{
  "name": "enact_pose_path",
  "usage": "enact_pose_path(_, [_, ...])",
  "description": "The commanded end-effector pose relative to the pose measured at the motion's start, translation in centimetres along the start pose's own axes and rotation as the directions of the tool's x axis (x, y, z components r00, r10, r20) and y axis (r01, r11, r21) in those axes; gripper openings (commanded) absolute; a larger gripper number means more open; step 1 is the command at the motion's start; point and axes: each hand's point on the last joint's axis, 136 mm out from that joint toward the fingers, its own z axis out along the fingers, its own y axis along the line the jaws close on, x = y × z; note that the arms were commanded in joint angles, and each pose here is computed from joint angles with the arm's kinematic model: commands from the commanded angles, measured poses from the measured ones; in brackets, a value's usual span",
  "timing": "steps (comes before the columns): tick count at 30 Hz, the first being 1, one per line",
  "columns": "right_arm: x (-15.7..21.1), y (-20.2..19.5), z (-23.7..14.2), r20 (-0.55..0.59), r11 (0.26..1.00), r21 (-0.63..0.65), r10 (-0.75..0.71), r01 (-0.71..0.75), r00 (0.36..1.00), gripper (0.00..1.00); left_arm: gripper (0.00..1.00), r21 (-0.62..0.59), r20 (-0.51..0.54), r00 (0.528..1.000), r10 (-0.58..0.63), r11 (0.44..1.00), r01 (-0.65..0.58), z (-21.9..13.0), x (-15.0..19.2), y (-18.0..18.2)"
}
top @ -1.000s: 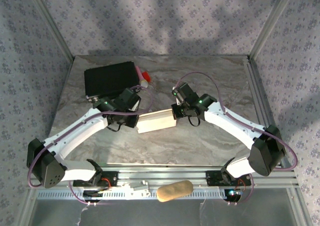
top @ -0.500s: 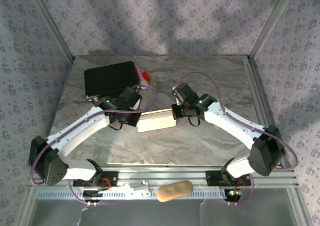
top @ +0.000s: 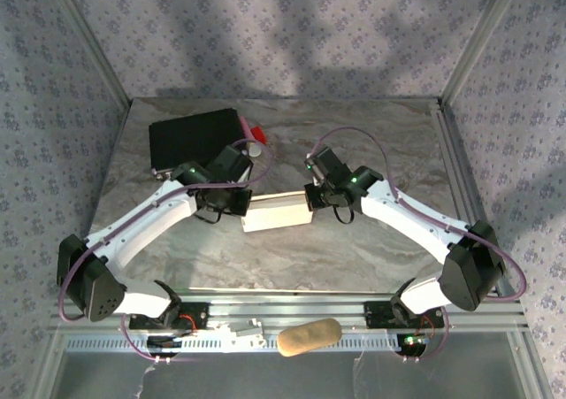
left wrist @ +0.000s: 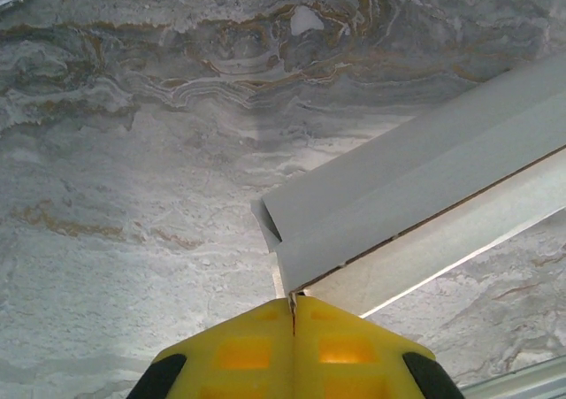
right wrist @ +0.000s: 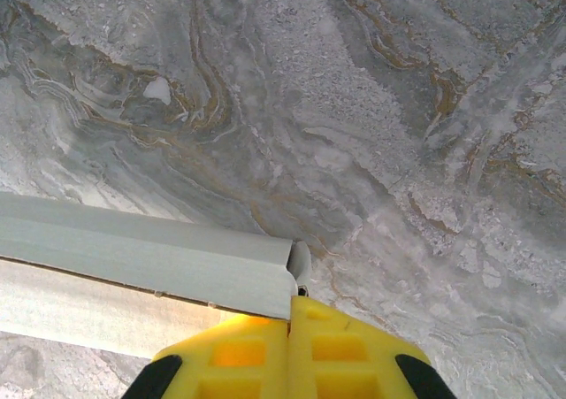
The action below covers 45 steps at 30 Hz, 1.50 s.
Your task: Fold the paper box
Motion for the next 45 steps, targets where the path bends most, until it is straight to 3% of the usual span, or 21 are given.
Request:
enact_pose_path(1, [3.0,0.3,0.7,-0.114,1.000,0.015,-0.022,0.024,0.993,0.00,0.01,0.081,-0.023,0.997,-0.071,0.994,0.073,-0.5,-0.5,-1.5])
enact_pose_path(12, [3.0,1.1,0.6,-0.095,0.999,0.037,-0.033,0.037,0.995,0.00,0.02,0.145,-0.078,0.982,-0.169,0.973,0.179,-0.8,-0.7,-1.6])
enact_pose_path(32, [2.8,1.2,0.6,-0.103,0.996,0.071,-0.051,0.058,0.993,0.00,0.00,0.180,-0.139,0.970,-0.197,0.959,0.220,-0.3,0.2,-1.7])
enact_pose_path(45, [3.1,1.1,1.1,-0.086,0.992,0.092,-0.076,0.084,0.993,0.00,0.00,0.166,-0.063,0.982,-0.180,0.968,0.188,0.5,1.0,-0.9])
